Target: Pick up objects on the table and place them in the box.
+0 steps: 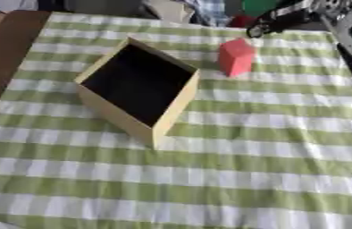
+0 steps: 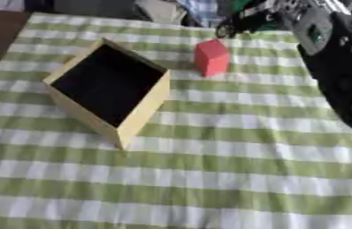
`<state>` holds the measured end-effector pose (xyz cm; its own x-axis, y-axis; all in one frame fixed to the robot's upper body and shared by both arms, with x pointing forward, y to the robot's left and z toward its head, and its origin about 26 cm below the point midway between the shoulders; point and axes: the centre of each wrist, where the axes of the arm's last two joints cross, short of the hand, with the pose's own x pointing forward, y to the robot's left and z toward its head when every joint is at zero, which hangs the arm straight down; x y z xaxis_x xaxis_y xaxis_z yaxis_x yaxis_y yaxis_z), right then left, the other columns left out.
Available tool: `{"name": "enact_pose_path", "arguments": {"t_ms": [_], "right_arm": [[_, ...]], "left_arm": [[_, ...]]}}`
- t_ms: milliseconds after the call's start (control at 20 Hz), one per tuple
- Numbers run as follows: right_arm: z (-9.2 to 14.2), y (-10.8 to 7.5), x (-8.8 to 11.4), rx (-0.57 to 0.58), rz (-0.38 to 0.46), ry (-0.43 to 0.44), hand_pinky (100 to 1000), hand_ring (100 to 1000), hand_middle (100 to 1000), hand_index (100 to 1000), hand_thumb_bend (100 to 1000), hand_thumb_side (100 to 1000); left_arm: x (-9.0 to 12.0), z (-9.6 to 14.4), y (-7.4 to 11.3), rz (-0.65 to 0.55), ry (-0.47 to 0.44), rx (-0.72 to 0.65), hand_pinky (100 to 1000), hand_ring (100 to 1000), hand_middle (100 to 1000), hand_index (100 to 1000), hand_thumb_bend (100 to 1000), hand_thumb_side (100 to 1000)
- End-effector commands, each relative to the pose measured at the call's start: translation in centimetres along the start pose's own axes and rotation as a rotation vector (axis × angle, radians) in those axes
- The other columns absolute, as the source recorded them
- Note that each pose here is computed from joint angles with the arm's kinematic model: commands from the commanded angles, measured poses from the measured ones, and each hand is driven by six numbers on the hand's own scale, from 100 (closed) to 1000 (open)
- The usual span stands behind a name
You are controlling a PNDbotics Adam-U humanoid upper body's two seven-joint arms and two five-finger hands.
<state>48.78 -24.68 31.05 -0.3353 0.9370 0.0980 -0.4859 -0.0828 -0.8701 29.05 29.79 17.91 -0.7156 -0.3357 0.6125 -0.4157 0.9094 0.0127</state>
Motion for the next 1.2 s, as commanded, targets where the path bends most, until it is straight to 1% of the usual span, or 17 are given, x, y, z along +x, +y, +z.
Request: {"name": "enact_pose_path", "arguments": {"t_ms": [50, 100, 150, 200, 350, 400, 450, 500, 600, 750, 900, 1000, 1100, 1200], "right_arm": [[1.3, -1.0, 0.0, -0.027, 0.055, -0.018, 1000, 1000, 913, 1000, 239, 644], [1.3, -1.0, 0.0, -0.026, 0.067, -0.027, 1000, 1000, 920, 1000, 292, 536], [1.3, -1.0, 0.0, -0.026, 0.078, -0.036, 1000, 1000, 920, 1000, 295, 526], [1.3, -1.1, -0.1, -0.027, 0.087, -0.044, 1000, 1000, 925, 1000, 308, 474], [1.5, -1.3, -0.1, -0.035, 0.098, -0.067, 1000, 1000, 931, 1000, 313, 391], [1.5, -1.4, -0.1, -0.039, 0.099, -0.073, 1000, 1000, 935, 1000, 322, 323], [1.6, -1.5, 0.0, -0.042, 0.099, -0.077, 1000, 1000, 934, 1000, 322, 319], [1.7, -1.6, 0.0, -0.045, 0.1, -0.077, 1000, 1000, 934, 1000, 334, 273], [1.9, -1.7, 0.0, -0.051, 0.105, -0.068, 1000, 1000, 934, 1000, 345, 215], [2.5, -2.3, 0.2, -0.075, 0.113, -0.056, 1000, 1000, 929, 1000, 360, 181], [3.1, -2.8, 0.5, -0.099, 0.125, -0.046, 1000, 1000, 926, 1000, 376, 172], [3.6, -3.3, 0.9, -0.121, 0.14, -0.035, 1000, 1000, 930, 1000, 413, 124], [3.9, -3.7, 1.1, -0.137, 0.157, -0.017, 1000, 1000, 931, 1000, 427, 100], [4.2, -4.0, 1.4, -0.15, 0.171, -0.007, 1000, 1000, 932, 1000, 423, 100]], "left_arm": [[0.6, -0.8, 0.5, -0.02, -0.04, -0.005, 1000, 493, 482, 699, 142, 117], [0.6, -0.8, 0.5, -0.019, -0.041, -0.005, 1000, 492, 482, 699, 141, 118], [0.7, -0.8, 0.5, -0.019, -0.041, -0.005, 1000, 492, 482, 699, 141, 118], [0.7, -0.8, 0.5, -0.019, -0.041, -0.005, 1000, 492, 482, 698, 140, 117], [0.7, -0.9, 0.4, -0.018, -0.043, -0.006, 1000, 492, 482, 698, 139, 116], [0.7, -0.9, 0.4, -0.018, -0.044, -0.007, 1000, 491, 482, 698, 137, 115], [0.7, -0.9, 0.4, -0.017, -0.044, -0.007, 1000, 491, 482, 698, 137, 115], [0.7, -0.9, 0.4, -0.017, -0.044, -0.008, 1000, 491, 482, 698, 136, 115], [0.7, -0.9, 0.4, -0.017, -0.045, -0.008, 1000, 491, 481, 698, 134, 115], [0.7, -0.9, 0.4, -0.016, -0.047, -0.009, 1000, 490, 481, 698, 132, 115], [0.7, -1.0, 0.3, -0.015, -0.048, -0.011, 1000, 490, 481, 698, 130, 116], [0.7, -1.0, 0.3, -0.013, -0.049, -0.011, 1000, 489, 481, 697, 128, 116], [0.7, -1.0, 0.3, -0.012, -0.05, -0.012, 1000, 489, 480, 697, 126, 117], [0.7, -1.0, 0.3, -0.011, -0.05, -0.012, 1000, 488, 480, 697, 123, 119]]}}
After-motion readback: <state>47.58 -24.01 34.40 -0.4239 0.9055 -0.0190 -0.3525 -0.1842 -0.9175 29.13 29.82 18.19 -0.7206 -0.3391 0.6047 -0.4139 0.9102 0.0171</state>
